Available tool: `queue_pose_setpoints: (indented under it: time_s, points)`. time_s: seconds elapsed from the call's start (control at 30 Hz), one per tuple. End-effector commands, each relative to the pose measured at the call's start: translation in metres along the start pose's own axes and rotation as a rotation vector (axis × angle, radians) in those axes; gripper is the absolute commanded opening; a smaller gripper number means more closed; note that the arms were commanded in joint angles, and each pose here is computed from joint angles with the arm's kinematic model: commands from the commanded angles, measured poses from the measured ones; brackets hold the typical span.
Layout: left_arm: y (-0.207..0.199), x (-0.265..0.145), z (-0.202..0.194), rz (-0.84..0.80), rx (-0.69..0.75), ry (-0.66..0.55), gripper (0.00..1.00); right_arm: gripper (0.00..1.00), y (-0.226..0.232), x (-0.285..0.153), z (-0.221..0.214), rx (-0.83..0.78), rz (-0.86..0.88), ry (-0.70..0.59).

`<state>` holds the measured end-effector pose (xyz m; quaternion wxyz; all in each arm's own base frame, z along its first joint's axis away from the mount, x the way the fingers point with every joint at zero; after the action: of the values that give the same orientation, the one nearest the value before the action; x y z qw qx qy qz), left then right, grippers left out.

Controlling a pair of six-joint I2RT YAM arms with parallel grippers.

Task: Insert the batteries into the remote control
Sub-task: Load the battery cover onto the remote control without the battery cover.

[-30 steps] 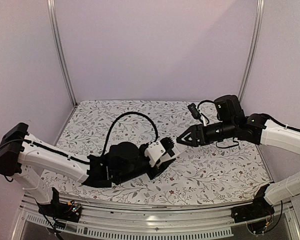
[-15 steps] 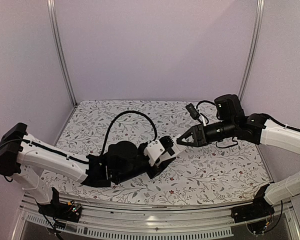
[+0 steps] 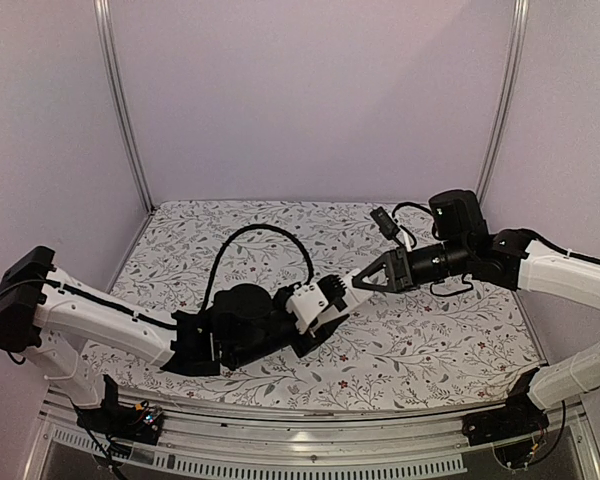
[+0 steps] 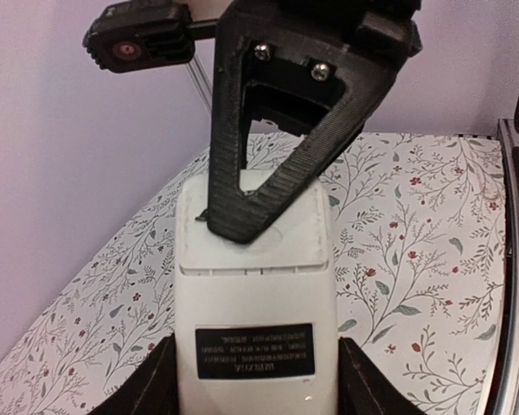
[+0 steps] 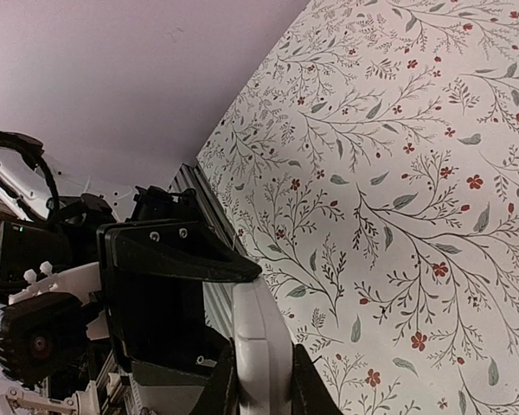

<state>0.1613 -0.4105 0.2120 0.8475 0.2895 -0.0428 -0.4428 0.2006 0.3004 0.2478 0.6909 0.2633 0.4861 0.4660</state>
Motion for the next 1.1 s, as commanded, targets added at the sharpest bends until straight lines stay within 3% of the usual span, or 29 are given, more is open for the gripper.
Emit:
queue_pose_setpoints:
  time_s: [0.0,0.17,0.37,0.73,1.0,1.07]
  points:
    - [0.014,-0.006,0.027,0.054,-0.028,-0.088,0.0,0.03,-0.009,0.003,-0.004,-0.017,-0.021,0.009]
    - [0.02,-0.01,0.04,0.093,-0.016,-0.144,0.0,0.14,-0.019,0.012,-0.011,0.002,-0.024,0.011]
    - [0.025,-0.015,0.056,0.111,-0.002,-0.23,0.0,0.17,-0.022,0.022,-0.018,0.005,0.004,0.032]
    - [0.031,-0.015,0.06,0.137,0.005,-0.247,0.0,0.26,-0.021,0.03,-0.021,-0.021,0.009,0.044]
    - [0.024,-0.012,0.045,0.109,-0.003,-0.185,0.0,0.53,-0.001,0.017,-0.01,-0.079,0.018,0.008]
    - [0.023,-0.012,0.043,0.102,-0.005,-0.178,0.0,0.67,0.007,0.013,-0.007,-0.103,0.029,0.002]
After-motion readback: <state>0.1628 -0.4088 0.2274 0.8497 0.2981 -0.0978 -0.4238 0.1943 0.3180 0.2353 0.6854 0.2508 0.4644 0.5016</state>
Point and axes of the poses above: each gripper's point midway between its finger pads, its own x axis out along the fingers, its own y axis along the line the jaws close on, z = x × y, the point moved 3 cm from there along -x, back along the fingers, and after that the axes turned 13 degrees about x, right-handed, at the moved point
